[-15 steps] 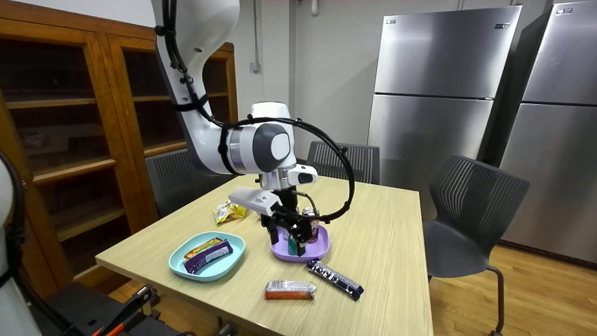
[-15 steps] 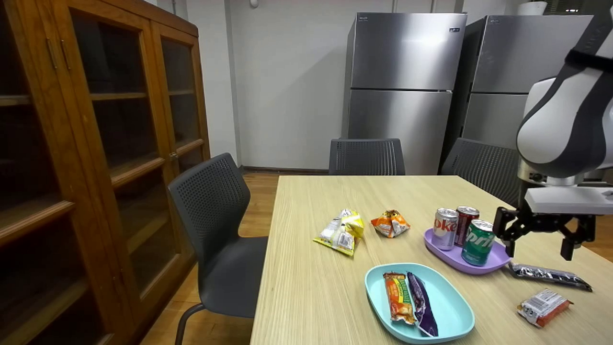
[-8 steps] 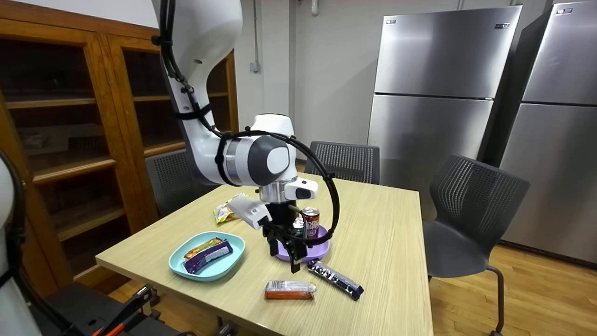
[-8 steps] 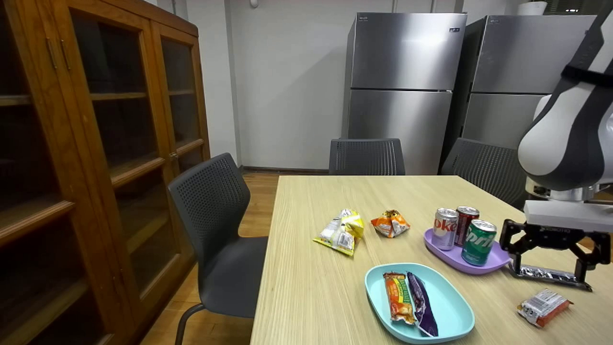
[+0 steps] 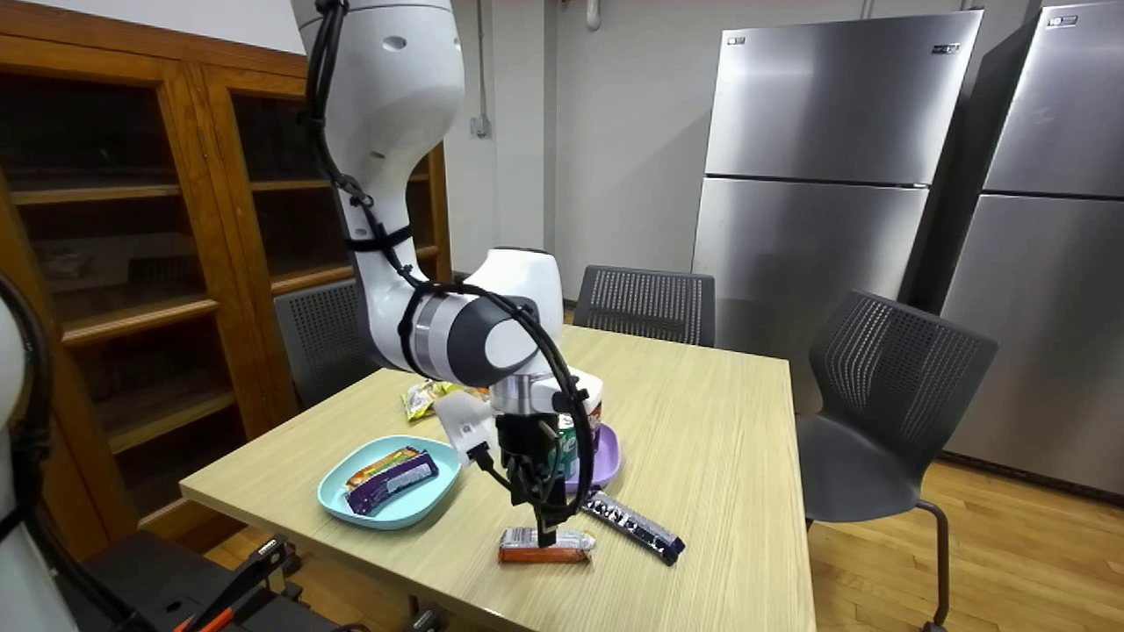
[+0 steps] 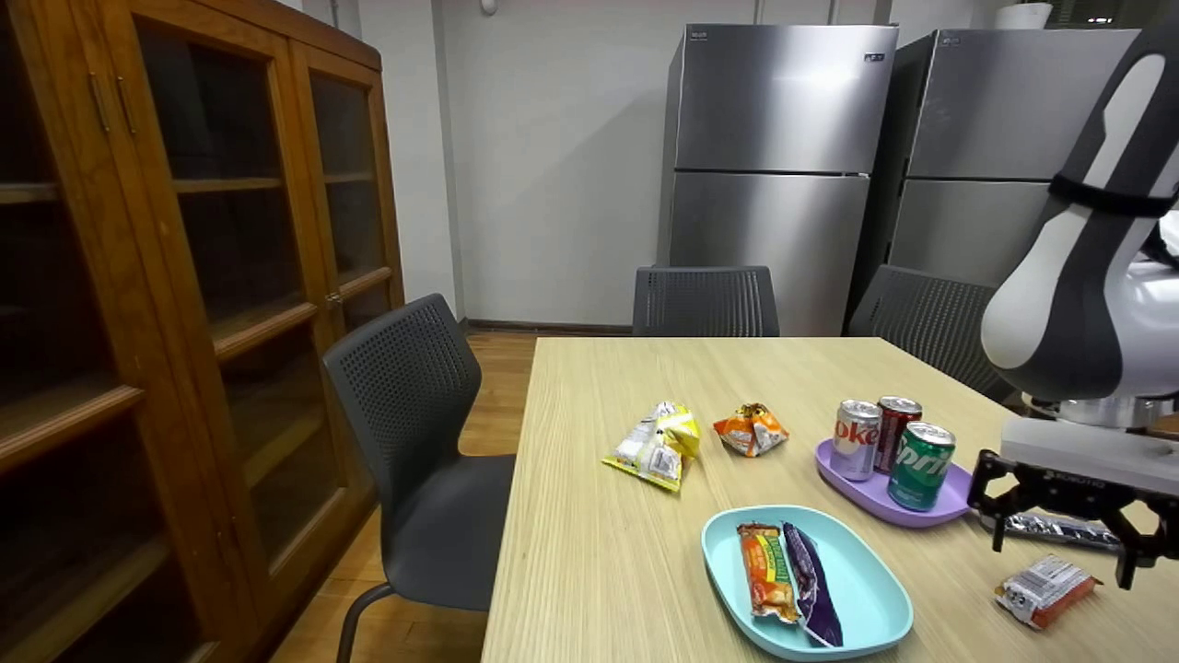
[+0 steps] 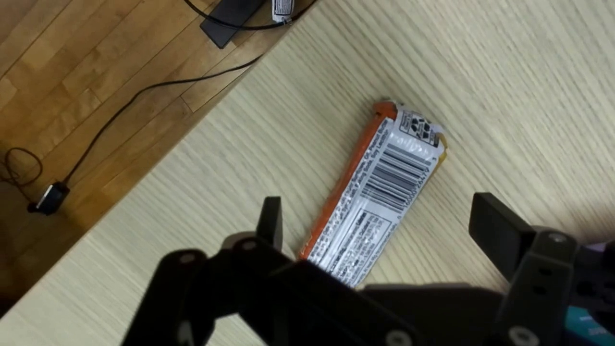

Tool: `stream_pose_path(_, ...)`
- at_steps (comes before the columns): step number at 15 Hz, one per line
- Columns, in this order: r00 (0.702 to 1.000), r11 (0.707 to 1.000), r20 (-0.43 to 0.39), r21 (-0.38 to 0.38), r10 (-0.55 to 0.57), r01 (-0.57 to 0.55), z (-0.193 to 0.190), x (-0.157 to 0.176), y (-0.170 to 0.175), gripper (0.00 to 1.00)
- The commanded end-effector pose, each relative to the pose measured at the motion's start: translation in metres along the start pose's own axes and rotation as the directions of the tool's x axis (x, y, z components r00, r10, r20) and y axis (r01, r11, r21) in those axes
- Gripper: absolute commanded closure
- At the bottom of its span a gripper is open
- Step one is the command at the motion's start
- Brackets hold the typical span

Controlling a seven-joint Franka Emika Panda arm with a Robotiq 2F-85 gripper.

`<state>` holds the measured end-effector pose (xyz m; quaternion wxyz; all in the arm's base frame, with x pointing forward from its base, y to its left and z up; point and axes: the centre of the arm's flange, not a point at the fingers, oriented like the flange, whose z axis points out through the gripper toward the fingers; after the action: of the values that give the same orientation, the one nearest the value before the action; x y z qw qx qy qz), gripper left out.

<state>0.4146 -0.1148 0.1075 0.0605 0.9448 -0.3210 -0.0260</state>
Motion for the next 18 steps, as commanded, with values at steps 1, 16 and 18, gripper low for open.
stream_pose_path(1,0.999,0.998,-0.008,0.041,0.053,-0.053,0.014,-0.001,-0.002,0.0)
stream_pose_path(16,0.988,0.986,-0.037,0.074,0.151,-0.148,0.038,0.007,0.003,0.25)
stream_pose_path(18,0.988,0.987,-0.05,0.078,0.146,-0.142,0.037,0.008,0.001,0.34)
